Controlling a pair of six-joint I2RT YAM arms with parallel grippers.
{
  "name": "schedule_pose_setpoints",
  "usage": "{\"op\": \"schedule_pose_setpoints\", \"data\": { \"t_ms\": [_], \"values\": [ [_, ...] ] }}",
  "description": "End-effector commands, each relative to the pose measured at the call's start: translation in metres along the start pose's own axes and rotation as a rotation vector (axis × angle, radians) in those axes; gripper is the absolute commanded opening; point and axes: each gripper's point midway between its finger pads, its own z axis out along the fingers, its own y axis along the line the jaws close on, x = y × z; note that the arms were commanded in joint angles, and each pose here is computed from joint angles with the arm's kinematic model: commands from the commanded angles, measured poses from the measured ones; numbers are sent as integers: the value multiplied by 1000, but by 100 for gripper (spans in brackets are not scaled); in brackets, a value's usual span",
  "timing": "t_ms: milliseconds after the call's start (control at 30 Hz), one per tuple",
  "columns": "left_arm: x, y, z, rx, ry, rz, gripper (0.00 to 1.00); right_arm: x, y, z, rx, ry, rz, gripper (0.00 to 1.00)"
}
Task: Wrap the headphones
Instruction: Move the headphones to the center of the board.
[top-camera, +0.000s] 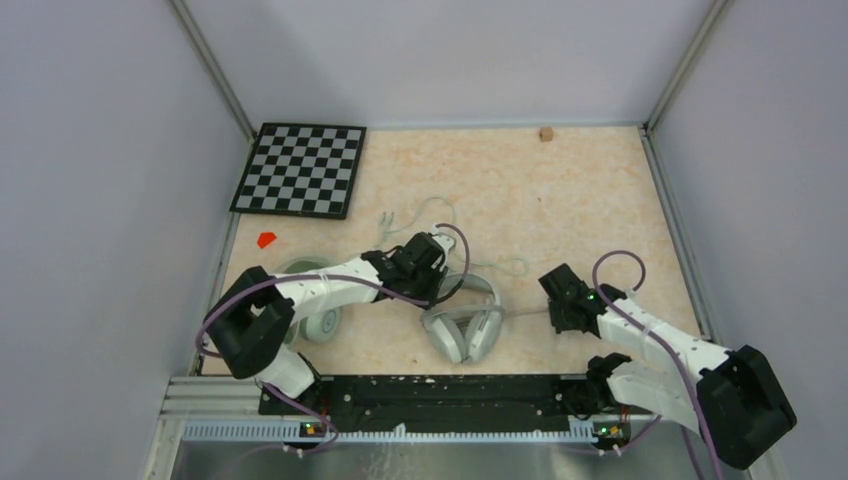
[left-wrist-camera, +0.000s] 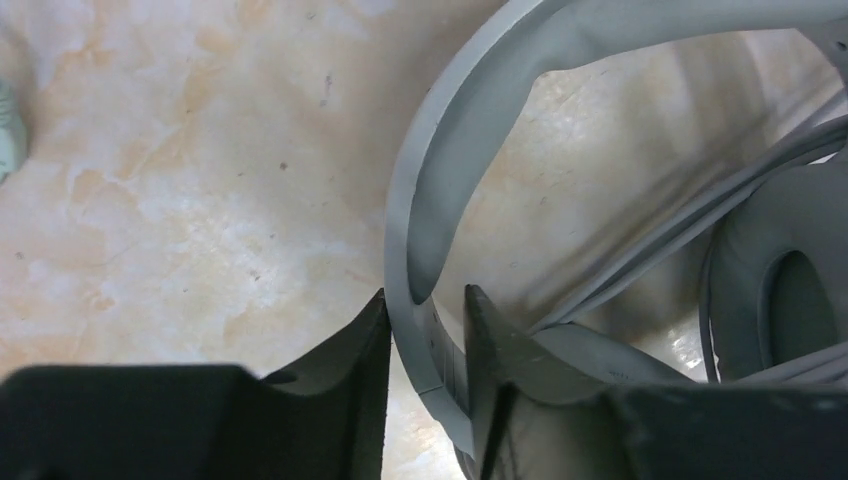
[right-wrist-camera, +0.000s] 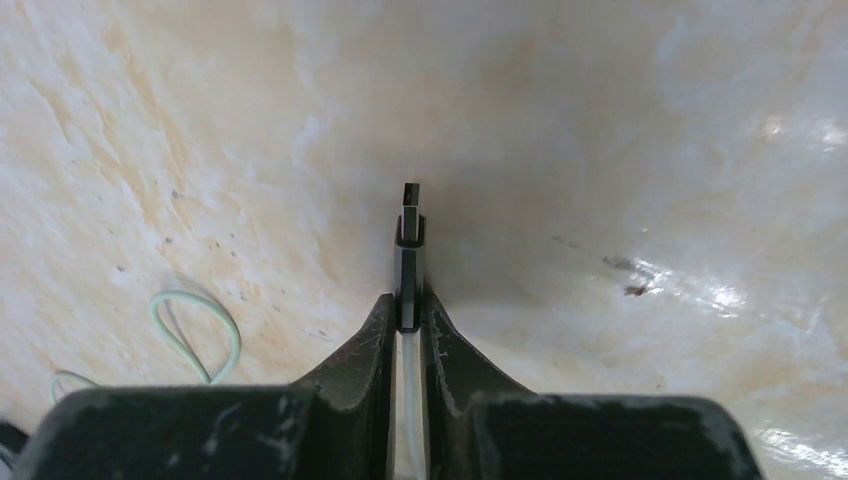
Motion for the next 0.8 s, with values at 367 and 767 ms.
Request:
{"op": "schedule_pose_setpoints", "data": {
  "t_ms": [367, 767],
  "values": [
    [-55, -56, 23, -49, -155, -71, 14, -93, -37, 4, 127, -300, -3, 0],
    [-127, -108, 76, -54, -191, -112, 14, -160, -5, -4, 165, -464, 35, 0]
  ]
}}
